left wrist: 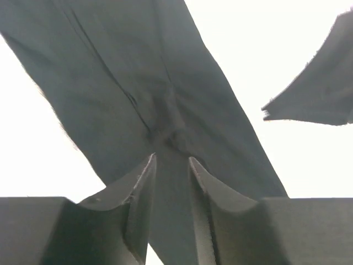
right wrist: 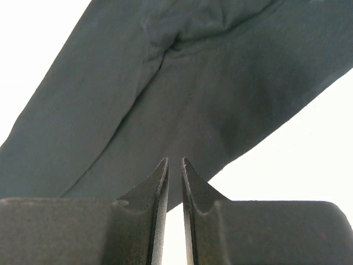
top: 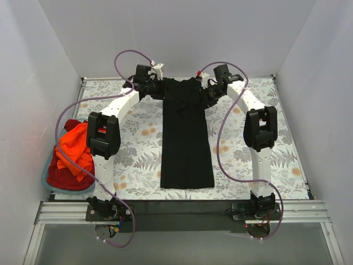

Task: Fold and stack the t-shirts
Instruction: Fold the tshirt

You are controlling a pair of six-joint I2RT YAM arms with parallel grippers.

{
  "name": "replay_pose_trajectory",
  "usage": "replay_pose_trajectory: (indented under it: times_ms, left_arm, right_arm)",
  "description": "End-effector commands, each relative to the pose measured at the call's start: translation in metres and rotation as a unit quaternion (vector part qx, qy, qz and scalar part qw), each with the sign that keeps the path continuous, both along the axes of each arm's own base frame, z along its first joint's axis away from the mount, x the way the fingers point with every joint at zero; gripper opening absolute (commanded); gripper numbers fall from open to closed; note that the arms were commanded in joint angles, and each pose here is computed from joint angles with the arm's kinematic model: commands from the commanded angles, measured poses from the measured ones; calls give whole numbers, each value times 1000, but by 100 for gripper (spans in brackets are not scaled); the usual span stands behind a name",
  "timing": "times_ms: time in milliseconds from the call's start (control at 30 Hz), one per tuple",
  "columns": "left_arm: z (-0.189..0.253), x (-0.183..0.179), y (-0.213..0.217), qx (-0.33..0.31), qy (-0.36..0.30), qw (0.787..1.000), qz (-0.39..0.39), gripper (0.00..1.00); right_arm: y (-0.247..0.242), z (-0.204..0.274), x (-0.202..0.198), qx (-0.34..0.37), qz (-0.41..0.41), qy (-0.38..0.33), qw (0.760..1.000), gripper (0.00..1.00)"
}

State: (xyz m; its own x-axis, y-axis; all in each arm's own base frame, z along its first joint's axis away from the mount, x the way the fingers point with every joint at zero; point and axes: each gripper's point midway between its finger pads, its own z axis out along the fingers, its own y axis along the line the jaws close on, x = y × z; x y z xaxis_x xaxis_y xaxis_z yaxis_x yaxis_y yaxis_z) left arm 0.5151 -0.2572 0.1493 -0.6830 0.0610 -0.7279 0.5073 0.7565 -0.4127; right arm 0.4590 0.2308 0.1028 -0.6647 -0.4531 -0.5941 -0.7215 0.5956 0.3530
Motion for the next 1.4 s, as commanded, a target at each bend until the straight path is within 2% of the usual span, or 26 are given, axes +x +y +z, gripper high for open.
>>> replay_pose_trajectory:
  times_ms: [0, 133, 467, 667, 1033, 1133, 1167, 1233, 1267, 1333, 1367]
  left_arm:
    - [-24, -30, -6, -20, 65, 998, -12, 27]
    - [-55, -37, -3, -10, 100, 995, -4, 26]
    - [-109, -25, 6, 19, 144, 989, 19, 24]
    - [-120, -16, 9, 17, 151, 988, 24, 24]
    - [-128, 2, 16, 18, 146, 989, 35, 24]
    - [-116, 7, 16, 2, 141, 990, 29, 27]
    - [-104, 7, 15, -6, 132, 991, 24, 32]
    - [-78, 3, 10, -32, 110, 993, -8, 36]
    - [-46, 3, 8, -44, 78, 996, -16, 41]
    - [-15, -6, 5, -60, 38, 997, -41, 48]
    - [1, -9, 5, -63, 16, 997, -49, 61]
  right_arm:
    - [5, -2, 16, 4, -23, -21, 999, 20]
    - [9, -25, 17, -5, -31, -19, 999, 20]
    - [4, -73, 29, -33, -57, -8, 998, 18]
    - [2, -92, 42, -43, -74, -4, 996, 17]
    - [5, -93, 54, -37, -78, -13, 996, 18]
    - [9, -78, 55, -24, -76, -21, 997, 23]
    - [11, -62, 56, -14, -72, -33, 997, 29]
    - [12, -40, 56, -5, -60, -56, 997, 41]
    - [13, -9, 58, 5, -54, -86, 995, 51]
    - [8, 16, 55, 6, -36, -122, 992, 57]
    - [8, 49, 53, 13, -30, -156, 987, 64]
